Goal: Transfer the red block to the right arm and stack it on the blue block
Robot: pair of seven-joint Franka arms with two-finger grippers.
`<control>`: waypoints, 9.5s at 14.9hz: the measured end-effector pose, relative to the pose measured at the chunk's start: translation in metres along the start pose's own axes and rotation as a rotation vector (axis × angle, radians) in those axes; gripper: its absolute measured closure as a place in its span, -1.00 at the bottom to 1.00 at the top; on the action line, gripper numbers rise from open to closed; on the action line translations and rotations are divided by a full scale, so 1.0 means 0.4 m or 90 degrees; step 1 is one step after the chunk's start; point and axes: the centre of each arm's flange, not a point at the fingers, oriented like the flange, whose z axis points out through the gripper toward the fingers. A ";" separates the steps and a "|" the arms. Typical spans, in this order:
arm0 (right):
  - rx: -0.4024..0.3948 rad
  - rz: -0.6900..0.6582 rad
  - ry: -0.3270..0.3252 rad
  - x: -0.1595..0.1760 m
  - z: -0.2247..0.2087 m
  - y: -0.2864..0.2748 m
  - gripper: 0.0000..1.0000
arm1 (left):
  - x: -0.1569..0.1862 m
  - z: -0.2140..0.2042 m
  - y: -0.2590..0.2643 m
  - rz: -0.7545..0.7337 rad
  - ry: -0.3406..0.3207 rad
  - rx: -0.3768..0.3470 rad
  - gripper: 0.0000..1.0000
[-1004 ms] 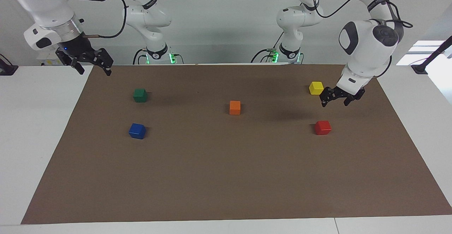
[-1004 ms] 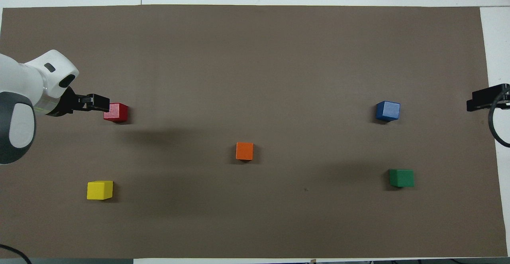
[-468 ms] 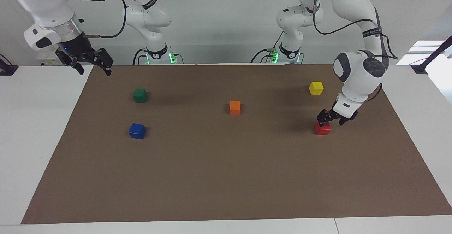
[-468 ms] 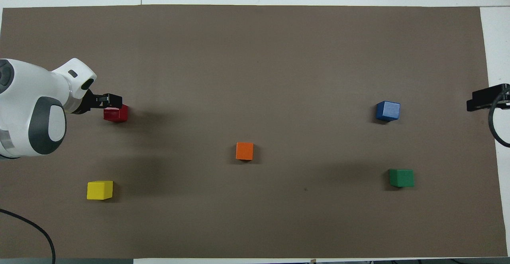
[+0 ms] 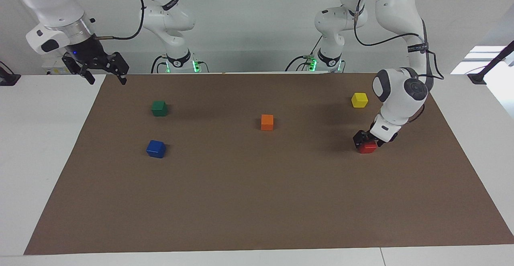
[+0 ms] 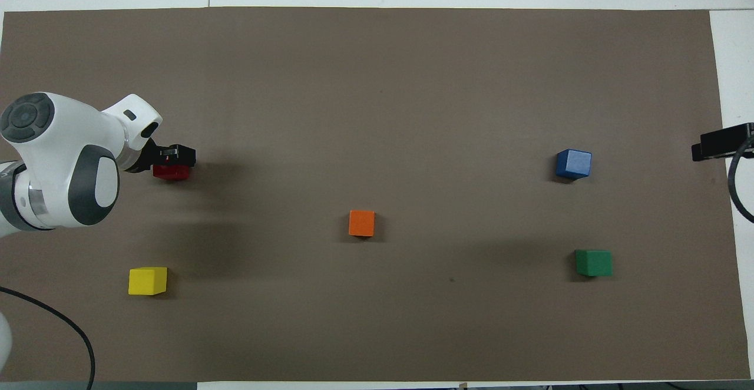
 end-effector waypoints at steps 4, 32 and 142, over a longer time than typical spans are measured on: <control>0.061 -0.018 0.062 0.025 -0.015 -0.049 -1.00 | -0.006 0.019 0.000 -0.003 -0.006 -0.001 -0.37; 1.274 -0.051 -0.052 0.038 0.752 -0.519 -1.00 | -0.119 -0.573 0.515 -0.923 -0.459 -0.490 -0.10; -0.008 0.148 0.065 0.213 0.516 0.003 -0.12 | -0.066 -0.463 0.059 -0.244 0.002 -0.009 -1.00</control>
